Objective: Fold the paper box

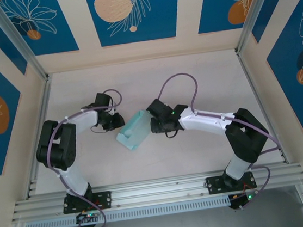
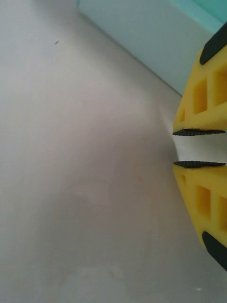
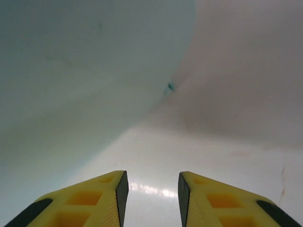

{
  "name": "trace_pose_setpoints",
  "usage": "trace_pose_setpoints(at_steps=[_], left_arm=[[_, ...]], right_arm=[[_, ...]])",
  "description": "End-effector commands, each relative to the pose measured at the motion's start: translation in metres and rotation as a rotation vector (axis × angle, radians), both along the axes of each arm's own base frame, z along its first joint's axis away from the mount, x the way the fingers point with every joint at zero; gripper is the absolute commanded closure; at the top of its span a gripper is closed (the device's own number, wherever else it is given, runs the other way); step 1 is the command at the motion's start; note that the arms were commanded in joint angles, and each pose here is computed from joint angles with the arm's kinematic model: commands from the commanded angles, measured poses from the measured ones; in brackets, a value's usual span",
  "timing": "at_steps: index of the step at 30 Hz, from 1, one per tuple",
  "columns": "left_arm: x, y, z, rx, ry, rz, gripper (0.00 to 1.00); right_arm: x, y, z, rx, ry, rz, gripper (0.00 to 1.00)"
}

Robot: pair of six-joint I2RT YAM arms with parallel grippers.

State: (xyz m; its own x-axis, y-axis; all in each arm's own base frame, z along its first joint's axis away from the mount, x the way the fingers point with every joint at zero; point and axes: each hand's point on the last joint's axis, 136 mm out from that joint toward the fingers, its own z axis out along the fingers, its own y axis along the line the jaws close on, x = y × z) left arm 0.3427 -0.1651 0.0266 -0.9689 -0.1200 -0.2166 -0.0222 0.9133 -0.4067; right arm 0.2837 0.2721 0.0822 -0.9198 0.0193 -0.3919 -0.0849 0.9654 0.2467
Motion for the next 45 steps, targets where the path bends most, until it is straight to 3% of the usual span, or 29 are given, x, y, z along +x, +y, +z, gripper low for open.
trace_pose_setpoints(at_steps=[1,7,16,22,25,27,30,32,35,39,45], left_arm=[[-0.012,-0.012,0.014,-0.070,-0.030,0.050,0.78],[-0.039,-0.007,0.023,-0.060,-0.066,0.139,0.80],[-0.073,-0.050,0.021,-0.177,-0.082,0.200,0.80],[-0.082,-0.078,0.047,-0.275,-0.123,0.140,0.77],[-0.081,-0.067,0.072,-0.247,-0.195,0.137,0.71],[-0.074,-0.047,0.097,-0.156,-0.289,0.132,0.65],[-0.053,-0.013,0.122,0.000,-0.378,0.131,0.54],[-0.036,-0.001,0.127,0.025,-0.388,0.121,0.51],[-0.007,0.006,0.125,0.038,-0.412,0.086,0.51],[0.022,-0.013,0.108,0.022,-0.398,-0.018,0.54],[0.039,-0.039,0.080,-0.035,-0.350,-0.112,0.57]], right_arm=[[0.024,0.015,0.016,0.065,-0.023,0.077,0.63],[0.045,0.004,0.015,0.052,-0.027,0.060,0.63],[0.074,-0.031,0.021,0.072,-0.013,0.006,0.63],[0.076,-0.088,0.047,-0.002,-0.027,-0.122,0.63],[0.056,-0.131,0.053,-0.058,-0.004,-0.252,0.62],[0.031,-0.153,0.059,-0.071,-0.002,-0.335,0.60],[-0.013,-0.164,0.054,-0.015,0.031,-0.393,0.57],[-0.041,-0.163,0.049,0.038,0.056,-0.421,0.56],[-0.078,-0.147,0.045,0.147,0.074,-0.411,0.52],[-0.111,-0.105,0.041,0.329,0.085,-0.355,0.43],[-0.125,-0.038,0.028,0.590,0.119,-0.274,0.26]])
